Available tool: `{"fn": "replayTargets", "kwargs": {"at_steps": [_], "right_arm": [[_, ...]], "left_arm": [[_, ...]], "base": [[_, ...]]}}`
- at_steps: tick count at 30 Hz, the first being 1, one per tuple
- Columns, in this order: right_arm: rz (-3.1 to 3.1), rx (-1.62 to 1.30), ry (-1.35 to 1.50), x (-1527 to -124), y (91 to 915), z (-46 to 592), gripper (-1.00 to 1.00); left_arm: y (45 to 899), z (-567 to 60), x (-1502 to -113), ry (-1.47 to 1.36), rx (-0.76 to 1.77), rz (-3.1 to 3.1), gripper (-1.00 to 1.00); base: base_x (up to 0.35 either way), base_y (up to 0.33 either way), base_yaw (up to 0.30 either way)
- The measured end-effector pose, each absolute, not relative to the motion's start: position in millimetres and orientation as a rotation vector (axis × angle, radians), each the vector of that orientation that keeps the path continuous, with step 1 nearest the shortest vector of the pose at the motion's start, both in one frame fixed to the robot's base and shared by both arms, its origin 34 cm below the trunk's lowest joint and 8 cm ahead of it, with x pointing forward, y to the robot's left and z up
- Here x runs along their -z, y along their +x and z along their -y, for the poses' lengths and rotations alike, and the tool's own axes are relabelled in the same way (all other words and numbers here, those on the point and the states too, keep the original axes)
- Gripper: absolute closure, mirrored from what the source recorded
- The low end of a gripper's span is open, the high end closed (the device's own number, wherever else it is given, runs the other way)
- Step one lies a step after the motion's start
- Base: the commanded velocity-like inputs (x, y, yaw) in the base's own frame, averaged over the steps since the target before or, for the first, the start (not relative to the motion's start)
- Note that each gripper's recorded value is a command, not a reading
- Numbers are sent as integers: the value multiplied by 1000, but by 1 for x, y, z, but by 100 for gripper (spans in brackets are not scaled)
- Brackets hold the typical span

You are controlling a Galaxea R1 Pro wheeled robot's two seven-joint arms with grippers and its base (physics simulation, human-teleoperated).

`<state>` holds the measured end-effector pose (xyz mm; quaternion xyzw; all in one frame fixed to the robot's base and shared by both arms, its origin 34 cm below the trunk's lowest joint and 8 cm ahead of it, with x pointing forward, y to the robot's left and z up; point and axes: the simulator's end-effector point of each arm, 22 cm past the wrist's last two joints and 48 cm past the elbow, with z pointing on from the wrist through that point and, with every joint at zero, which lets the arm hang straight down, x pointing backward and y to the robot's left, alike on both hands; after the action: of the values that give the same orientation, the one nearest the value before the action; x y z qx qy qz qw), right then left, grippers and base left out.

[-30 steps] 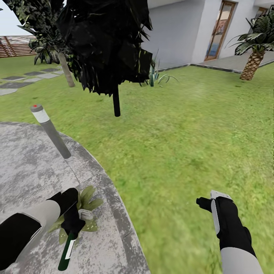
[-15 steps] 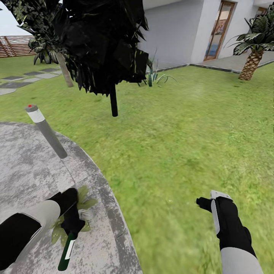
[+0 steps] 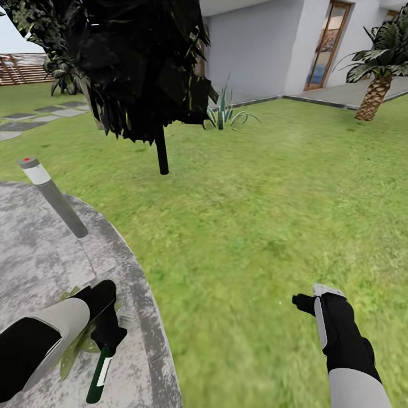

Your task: Pick up the pesticide atomizer in the garden and spray insectifuge to fully cover both potted plants in the garden.

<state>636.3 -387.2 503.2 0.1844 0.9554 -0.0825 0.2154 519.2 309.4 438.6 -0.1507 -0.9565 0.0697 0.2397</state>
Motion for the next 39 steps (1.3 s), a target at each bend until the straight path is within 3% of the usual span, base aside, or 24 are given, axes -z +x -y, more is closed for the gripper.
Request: {"fn": "replayTargets", "kwargs": {"at_steps": [17, 39], "right_arm": [[-2649, 229, 511, -503, 636, 387, -100], [-2649, 229, 512, -503, 636, 387, -100]], "left_arm": [[519, -309, -439, -412, -192, 2619, 100], [519, -309, -438, -413, -192, 2619, 100]], "base": [[75, -97, 252], [186, -279, 13]]}}
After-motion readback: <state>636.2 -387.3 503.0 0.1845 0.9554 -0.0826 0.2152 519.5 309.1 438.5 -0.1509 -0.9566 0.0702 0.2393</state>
